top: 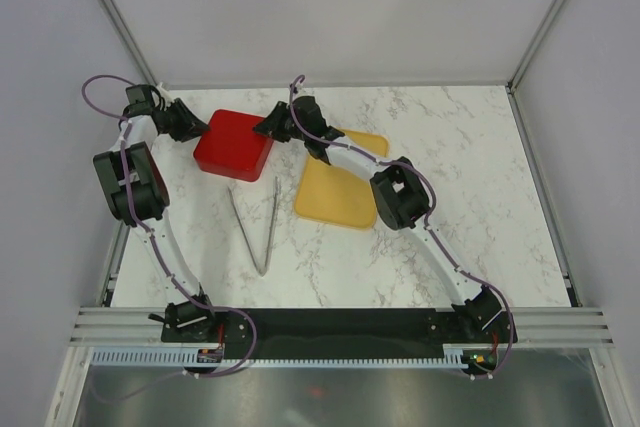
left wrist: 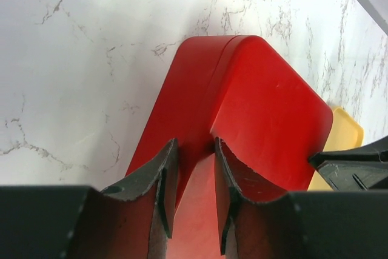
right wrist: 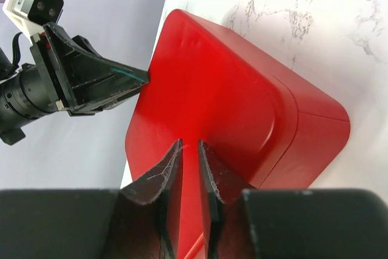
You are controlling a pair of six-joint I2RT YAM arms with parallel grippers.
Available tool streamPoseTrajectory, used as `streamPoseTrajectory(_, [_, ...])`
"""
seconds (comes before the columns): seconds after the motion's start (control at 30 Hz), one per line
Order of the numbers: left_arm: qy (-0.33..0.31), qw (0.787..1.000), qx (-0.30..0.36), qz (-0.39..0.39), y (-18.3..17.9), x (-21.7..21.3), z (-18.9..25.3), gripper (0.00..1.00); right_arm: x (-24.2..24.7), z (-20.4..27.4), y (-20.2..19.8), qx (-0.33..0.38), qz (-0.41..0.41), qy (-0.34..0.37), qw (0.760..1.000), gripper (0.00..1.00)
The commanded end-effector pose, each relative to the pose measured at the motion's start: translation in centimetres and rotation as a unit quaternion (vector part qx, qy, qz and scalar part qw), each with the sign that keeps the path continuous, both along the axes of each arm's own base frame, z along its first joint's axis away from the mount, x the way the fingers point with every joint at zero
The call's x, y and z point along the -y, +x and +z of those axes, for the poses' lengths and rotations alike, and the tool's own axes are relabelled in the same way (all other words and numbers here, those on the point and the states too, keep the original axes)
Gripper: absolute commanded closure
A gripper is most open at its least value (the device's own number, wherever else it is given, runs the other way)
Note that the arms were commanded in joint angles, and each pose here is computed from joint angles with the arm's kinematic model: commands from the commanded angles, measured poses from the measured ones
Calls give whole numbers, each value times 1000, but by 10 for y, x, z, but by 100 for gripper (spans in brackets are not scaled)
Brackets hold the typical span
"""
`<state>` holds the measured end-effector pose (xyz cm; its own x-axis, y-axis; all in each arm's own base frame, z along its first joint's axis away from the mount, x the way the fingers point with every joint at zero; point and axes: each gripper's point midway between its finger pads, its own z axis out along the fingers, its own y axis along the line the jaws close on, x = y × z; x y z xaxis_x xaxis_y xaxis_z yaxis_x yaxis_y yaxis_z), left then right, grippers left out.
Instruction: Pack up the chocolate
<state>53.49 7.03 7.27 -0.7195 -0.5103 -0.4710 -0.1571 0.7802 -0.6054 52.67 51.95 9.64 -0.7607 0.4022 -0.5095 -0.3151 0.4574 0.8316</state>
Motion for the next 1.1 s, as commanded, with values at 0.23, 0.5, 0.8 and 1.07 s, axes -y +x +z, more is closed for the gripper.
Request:
streamPoseTrajectory(0.23, [69, 977, -135, 147, -54, -65, -34, 66, 17, 115, -27, 100, 60, 13, 993, 73])
streamPoseTrajectory(0.5, [97, 982, -53, 153, -45, -67, 44, 46, 41, 152, -53, 130, 76, -10, 989, 71])
streamPoseTrajectory(0.8, [118, 988, -28, 97, -44, -13, 54, 46, 83, 147, -79, 107, 59, -63, 990, 70])
streamPoseTrajectory(1.07, [116, 979, -120, 117, -64, -13, -11, 51, 136, 131, -97, 86, 15, -157, 984, 70])
